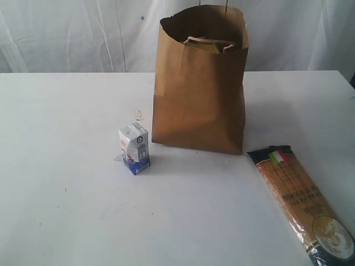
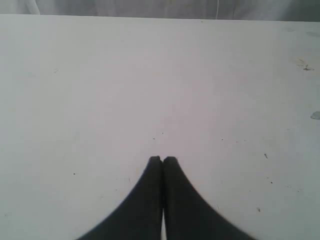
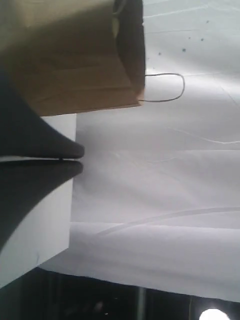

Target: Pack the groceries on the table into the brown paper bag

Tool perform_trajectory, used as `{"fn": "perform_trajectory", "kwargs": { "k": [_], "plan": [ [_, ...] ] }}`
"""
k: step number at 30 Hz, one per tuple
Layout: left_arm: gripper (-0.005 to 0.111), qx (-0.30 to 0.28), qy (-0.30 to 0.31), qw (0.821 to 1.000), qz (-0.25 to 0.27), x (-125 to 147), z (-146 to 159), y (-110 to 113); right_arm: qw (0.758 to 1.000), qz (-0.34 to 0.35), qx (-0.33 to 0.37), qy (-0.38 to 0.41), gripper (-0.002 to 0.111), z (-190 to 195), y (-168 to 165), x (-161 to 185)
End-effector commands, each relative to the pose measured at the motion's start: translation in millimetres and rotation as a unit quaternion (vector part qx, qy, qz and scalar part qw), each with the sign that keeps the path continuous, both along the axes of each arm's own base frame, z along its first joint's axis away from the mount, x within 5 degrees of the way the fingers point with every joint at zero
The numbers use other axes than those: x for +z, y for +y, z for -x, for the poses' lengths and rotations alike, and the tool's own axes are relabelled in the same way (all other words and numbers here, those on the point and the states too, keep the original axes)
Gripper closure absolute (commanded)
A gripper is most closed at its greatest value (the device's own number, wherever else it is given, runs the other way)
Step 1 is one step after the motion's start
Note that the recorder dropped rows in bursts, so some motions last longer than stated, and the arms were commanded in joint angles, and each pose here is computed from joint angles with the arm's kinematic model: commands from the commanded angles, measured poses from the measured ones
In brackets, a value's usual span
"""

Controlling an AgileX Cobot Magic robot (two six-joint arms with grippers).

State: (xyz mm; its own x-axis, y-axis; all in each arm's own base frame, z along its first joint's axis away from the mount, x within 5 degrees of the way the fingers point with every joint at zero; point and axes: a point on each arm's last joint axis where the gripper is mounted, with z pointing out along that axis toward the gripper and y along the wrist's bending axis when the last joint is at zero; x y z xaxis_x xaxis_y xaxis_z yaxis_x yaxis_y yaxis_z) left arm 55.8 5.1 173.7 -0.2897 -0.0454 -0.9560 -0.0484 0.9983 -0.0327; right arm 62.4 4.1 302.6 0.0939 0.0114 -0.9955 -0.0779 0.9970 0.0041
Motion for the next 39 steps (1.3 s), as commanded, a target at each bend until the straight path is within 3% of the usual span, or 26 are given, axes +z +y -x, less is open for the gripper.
{"fn": "perform_trajectory", "kwargs": {
  "k": [1,3,7,9,13,15,23,27,32,34,39],
  "plan": [
    [0.107,-0.003,-0.003,1.0,-0.002,0,0,0,1.0,-0.015,-0.007,-0.007,0.108,16,-3,-12],
    [0.107,-0.003,-0.003,1.0,-0.002,0,0,0,0.998,-0.016,0.0,-0.063,0.108,25,-3,-12],
    [0.107,-0.003,-0.003,1.0,-0.002,0,0,0,0.998,0.007,-0.001,-0.056,0.108,22,-2,-29],
    [0.107,-0.003,-0.003,1.0,-0.002,0,0,0,0.998,0.059,-0.004,-0.006,0.108,11,-1,-66],
    [0.107,-0.003,-0.003,1.0,-0.002,0,0,0,0.998,0.031,-0.002,0.057,0.108,6,-1,-99],
    [0.107,-0.003,-0.003,1.0,-0.002,0,0,0,0.998,0.002,0.0,0.063,0.108,6,-1,-100],
    [0.107,-0.003,-0.003,1.0,-0.002,0,0,0,0.998,0.001,-0.001,0.065,0.108,6,-1,-101],
    [0.107,-0.003,-0.003,1.0,-0.002,0,0,0,0.992,0.014,-0.037,0.12,0.108,7,-6,-111],
    [0.107,-0.003,-0.003,1.0,-0.002,0,0,0,0.991,0.022,-0.043,0.128,0.108,7,-6,-112],
    [0.107,-0.003,-0.003,1.0,-0.002,0,0,0,0.982,0.035,-0.049,0.177,0.108,9,-8,-121],
    [0.107,-0.003,-0.003,1.0,-0.002,0,0,0,0.983,0.029,-0.032,0.178,0.108,9,-5,-121]
  ]
}}
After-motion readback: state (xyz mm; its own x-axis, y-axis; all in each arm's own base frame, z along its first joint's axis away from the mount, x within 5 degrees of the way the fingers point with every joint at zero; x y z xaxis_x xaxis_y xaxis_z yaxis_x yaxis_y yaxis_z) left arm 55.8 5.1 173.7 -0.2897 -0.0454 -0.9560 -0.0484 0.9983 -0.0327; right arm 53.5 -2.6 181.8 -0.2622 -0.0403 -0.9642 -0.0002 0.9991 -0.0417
